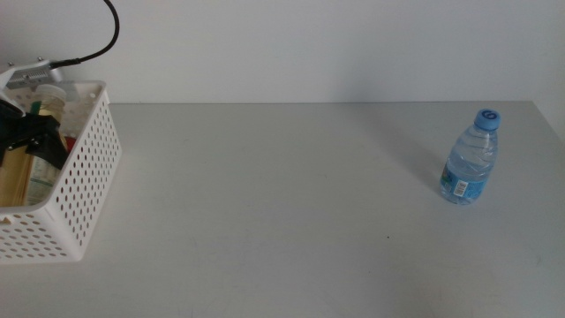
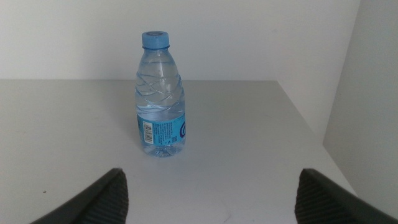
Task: Use arms to grab the bottles and put them into the dustbin to the left of the table.
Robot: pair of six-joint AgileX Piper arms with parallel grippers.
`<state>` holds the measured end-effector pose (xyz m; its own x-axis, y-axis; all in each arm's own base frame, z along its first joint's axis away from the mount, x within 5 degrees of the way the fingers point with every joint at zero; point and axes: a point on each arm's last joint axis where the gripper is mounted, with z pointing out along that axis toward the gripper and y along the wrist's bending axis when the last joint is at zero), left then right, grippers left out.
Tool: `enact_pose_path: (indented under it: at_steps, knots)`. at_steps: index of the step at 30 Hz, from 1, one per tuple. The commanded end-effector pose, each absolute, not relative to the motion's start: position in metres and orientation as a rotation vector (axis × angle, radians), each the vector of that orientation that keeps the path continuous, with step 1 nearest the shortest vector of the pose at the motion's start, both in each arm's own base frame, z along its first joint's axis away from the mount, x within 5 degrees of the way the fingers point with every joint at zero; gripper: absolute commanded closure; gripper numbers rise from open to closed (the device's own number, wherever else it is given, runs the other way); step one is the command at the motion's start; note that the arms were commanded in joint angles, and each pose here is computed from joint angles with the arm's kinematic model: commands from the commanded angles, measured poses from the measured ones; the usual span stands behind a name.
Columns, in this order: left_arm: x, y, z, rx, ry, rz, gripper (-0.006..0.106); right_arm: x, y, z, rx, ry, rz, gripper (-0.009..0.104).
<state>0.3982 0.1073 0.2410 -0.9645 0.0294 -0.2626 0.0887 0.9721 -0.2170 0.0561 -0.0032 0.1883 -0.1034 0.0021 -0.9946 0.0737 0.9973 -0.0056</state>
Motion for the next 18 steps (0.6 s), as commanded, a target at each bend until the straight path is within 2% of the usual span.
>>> enact_pose_path:
  at_steps: [1,4,9,10,18]
  knots:
    - [0.396,0.100,0.277,0.101,2.751,-0.347,0.080,0.054,-0.004,0.199,0.048,1.574,-0.082,0.020]
    - [0.397,0.098,0.274,0.138,2.760,-0.356,0.059,0.054,-0.004,0.199,0.048,1.574,-0.082,0.020]
    - [0.398,0.097,0.276,0.138,2.754,-0.363,0.012,0.054,-0.004,0.199,0.048,1.574,-0.082,0.020]
    - [0.397,0.097,0.277,0.126,2.752,-0.368,0.007,0.054,-0.004,0.199,0.048,1.574,-0.082,0.020]
    - [0.392,0.089,0.299,0.104,2.671,-0.428,0.007,0.054,-0.004,0.199,0.048,1.574,-0.082,0.020]
